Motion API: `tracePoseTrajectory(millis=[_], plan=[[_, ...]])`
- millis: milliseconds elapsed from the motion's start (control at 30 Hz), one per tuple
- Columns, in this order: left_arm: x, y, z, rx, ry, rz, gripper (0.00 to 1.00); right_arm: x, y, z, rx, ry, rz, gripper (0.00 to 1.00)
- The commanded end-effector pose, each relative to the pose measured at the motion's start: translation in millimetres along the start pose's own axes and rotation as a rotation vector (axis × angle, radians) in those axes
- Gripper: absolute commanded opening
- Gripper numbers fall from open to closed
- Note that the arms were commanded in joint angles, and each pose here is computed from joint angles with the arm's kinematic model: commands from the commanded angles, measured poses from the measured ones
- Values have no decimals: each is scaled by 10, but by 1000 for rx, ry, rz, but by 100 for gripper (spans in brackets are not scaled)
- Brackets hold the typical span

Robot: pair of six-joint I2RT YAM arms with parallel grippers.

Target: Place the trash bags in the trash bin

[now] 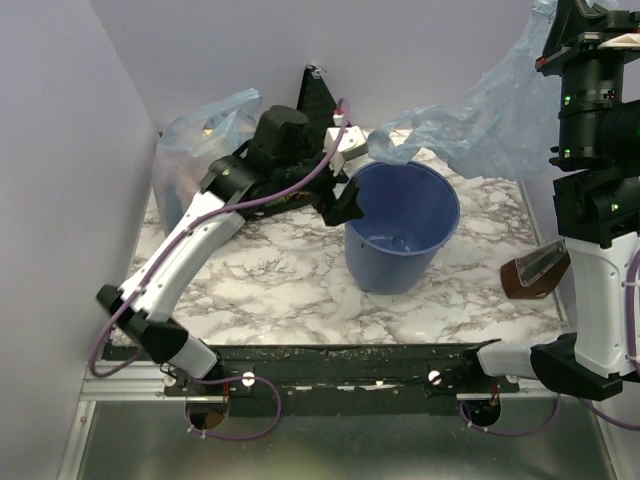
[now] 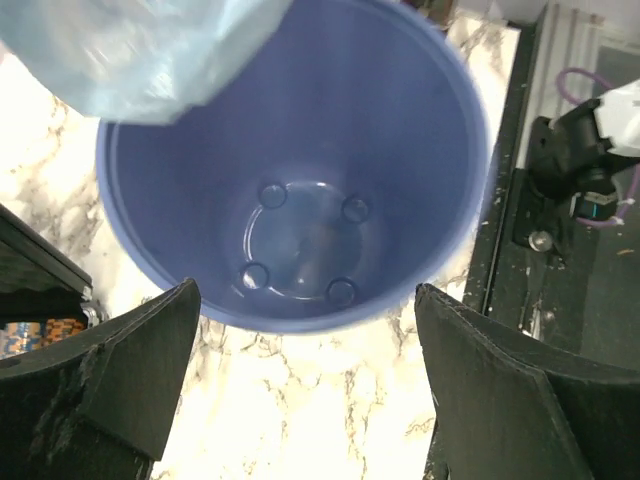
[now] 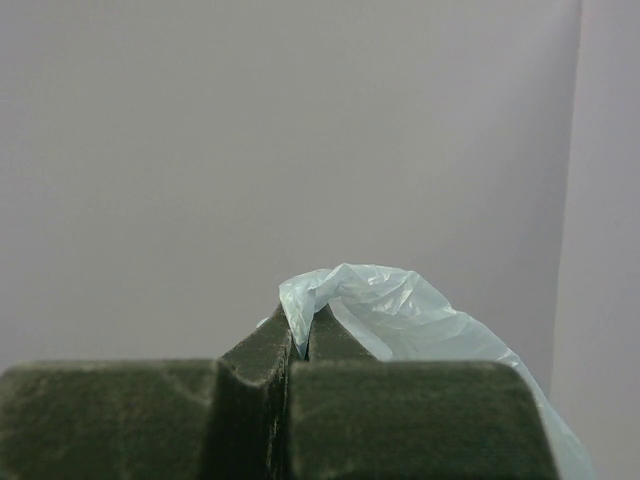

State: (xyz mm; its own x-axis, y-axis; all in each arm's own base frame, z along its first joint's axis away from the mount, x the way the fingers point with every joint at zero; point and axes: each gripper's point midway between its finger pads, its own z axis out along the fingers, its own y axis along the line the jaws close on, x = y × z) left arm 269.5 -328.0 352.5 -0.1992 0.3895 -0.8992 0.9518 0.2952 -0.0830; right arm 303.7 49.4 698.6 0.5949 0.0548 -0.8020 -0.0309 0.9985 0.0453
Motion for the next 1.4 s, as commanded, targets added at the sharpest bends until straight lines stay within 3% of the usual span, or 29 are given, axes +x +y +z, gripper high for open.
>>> tracePoseTrajectory(millis=[0, 133, 333, 567, 867, 1067, 1367], plan=[[-185, -257, -435, 18, -117, 63, 97, -193, 83, -61, -70, -40, 22, 1], [-537, -336, -643, -5, -261, 41, 99, -126, 219, -54, -133, -20, 54, 1], [-999, -438, -554, 122, -414, -106, 99, 101, 340, 30, -161, 30, 99, 1], [-1134, -65, -446, 73, -450, -287, 94, 34, 364, 89, -171, 12, 103, 1], [-1211, -487, -747, 319, -422, -190, 97, 238, 317, 106, -138, 49, 59, 1], [-1063, -209, -752, 233, -429, -284, 98, 332, 376, 98, -160, 63, 77, 1], [-936, -44, -517, 211, -382, -308, 91, 379, 395, 114, -158, 76, 100, 1]])
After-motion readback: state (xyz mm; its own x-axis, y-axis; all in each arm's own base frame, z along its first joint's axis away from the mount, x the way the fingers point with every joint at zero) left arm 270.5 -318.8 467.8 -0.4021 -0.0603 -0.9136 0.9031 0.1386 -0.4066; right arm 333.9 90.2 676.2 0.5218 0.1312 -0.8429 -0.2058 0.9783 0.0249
